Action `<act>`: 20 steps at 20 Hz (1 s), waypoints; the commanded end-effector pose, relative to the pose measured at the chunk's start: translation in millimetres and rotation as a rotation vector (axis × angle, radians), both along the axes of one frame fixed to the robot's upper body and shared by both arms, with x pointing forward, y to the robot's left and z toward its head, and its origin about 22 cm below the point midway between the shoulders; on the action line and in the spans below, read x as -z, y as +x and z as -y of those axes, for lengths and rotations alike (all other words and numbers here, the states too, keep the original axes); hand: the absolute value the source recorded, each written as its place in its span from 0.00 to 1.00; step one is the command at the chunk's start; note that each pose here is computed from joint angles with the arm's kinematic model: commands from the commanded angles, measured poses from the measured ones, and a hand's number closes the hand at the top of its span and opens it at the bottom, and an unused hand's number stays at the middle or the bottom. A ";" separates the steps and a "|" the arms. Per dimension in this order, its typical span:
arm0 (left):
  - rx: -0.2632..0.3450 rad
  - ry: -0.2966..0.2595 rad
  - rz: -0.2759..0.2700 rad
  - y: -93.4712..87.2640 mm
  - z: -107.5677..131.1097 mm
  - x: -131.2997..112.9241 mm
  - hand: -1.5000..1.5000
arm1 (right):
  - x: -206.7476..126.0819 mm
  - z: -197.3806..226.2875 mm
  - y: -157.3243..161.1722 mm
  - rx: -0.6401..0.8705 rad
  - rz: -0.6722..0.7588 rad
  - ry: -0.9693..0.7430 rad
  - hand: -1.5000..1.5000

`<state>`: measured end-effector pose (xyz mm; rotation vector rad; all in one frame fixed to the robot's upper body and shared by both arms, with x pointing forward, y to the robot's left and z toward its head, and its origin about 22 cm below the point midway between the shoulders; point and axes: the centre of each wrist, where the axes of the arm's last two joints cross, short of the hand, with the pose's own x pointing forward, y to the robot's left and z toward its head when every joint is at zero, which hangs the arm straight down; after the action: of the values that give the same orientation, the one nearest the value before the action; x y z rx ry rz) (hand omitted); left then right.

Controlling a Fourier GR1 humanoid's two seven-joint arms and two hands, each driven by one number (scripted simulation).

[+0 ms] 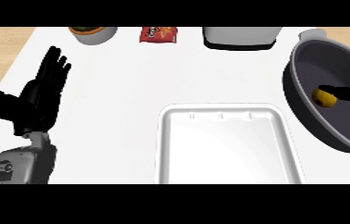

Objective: Pick the lemon from the tray and place it in the pot

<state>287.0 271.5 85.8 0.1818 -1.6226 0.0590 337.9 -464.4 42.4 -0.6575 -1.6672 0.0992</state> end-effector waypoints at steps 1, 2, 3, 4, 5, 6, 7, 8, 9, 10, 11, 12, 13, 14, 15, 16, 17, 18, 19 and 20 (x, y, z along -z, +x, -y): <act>0.002 0.003 -0.010 2.9 2.3 -1.7 0.50 | -3.3 34.4 -23.9 0.003 0.079 0.155 0.00; 0.009 -0.006 0.000 -2.1 -0.7 -3.2 0.50 | -16.6 47.7 -27.4 0.022 0.098 0.153 0.00; 0.000 0.002 -0.020 -4.7 -8.3 -2.1 0.50 | -20.0 54.7 -32.2 0.032 0.094 0.166 0.00; -0.003 -0.006 0.007 0.1 4.7 5.9 0.50 | -13.2 54.7 -35.3 0.043 0.094 0.141 0.00; -0.006 0.009 -0.005 3.8 -3.8 -12.4 0.50 | -22.0 68.9 -46.1 0.038 0.085 0.151 0.00; -0.013 0.006 0.008 2.2 -2.9 -5.6 0.50 | -1.0 62.6 -51.3 0.030 0.065 0.166 0.00; 0.006 0.002 0.000 0.0 10.6 -9.9 0.50 | -20.1 82.1 -61.4 0.028 0.084 0.166 0.00; 0.014 -0.008 0.008 -5.6 7.9 4.3 0.50 | -29.9 92.8 -69.2 0.025 0.073 0.163 0.00; 0.012 -0.002 0.002 -8.5 7.4 13.1 0.50 | -25.1 97.5 -79.3 0.015 0.097 0.174 0.00; -0.017 -0.006 -0.004 0.8 -3.6 0.5 0.50 | -29.3 104.3 -85.8 0.007 0.072 0.174 0.00; 0.007 0.004 0.013 3.0 -17.5 -10.4 0.50 | -36.1 111.6 -91.8 -0.001 0.073 0.182 0.00; 0.003 0.000 0.010 3.9 5.6 -5.4 0.50 | -23.5 113.7 -103.9 0.003 0.063 0.187 0.00; -0.015 0.010 0.011 9.3 8.3 -5.4 0.50 | -33.7 121.0 -108.7 -0.005 0.062 0.182 0.00; 0.024 -0.003 -0.019 -9.2 9.2 -0.2 0.50 | -33.5 121.5 -109.2 0.006 0.076 0.194 0.00; 0.005 0.004 0.009 5.2 0.3 9.5 0.50 | -30.1 115.7 -102.1 0.007 0.053 0.158 0.00; 0.010 0.000 -0.004 1.6 -1.9 -1.9 0.50 | -55.8 135.3 -118.4 -0.007 0.065 0.167 0.00; 0.007 0.008 0.009 0.0 -5.7 -0.7 0.50 | -23.3 127.4 -128.0 0.003 0.074 0.169 0.00; 0.005 0.002 0.013 3.3 -10.3 -12.1 0.50 | -49.2 137.1 -126.3 -0.017 0.060 0.162 0.00; -0.004 0.005 0.005 2.8 1.5 -1.9 0.50 | -38.7 136.1 -132.7 -0.027 0.072 0.152 0.00; 0.021 0.001 0.005 -11.2 -4.1 10.0 0.50 | -41.8 135.6 -128.8 0.005 0.066 0.164 0.00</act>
<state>286.1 273.6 85.7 0.1784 -1.6280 0.0516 221.7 -591.5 80.3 -0.5690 -1.6900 -0.0661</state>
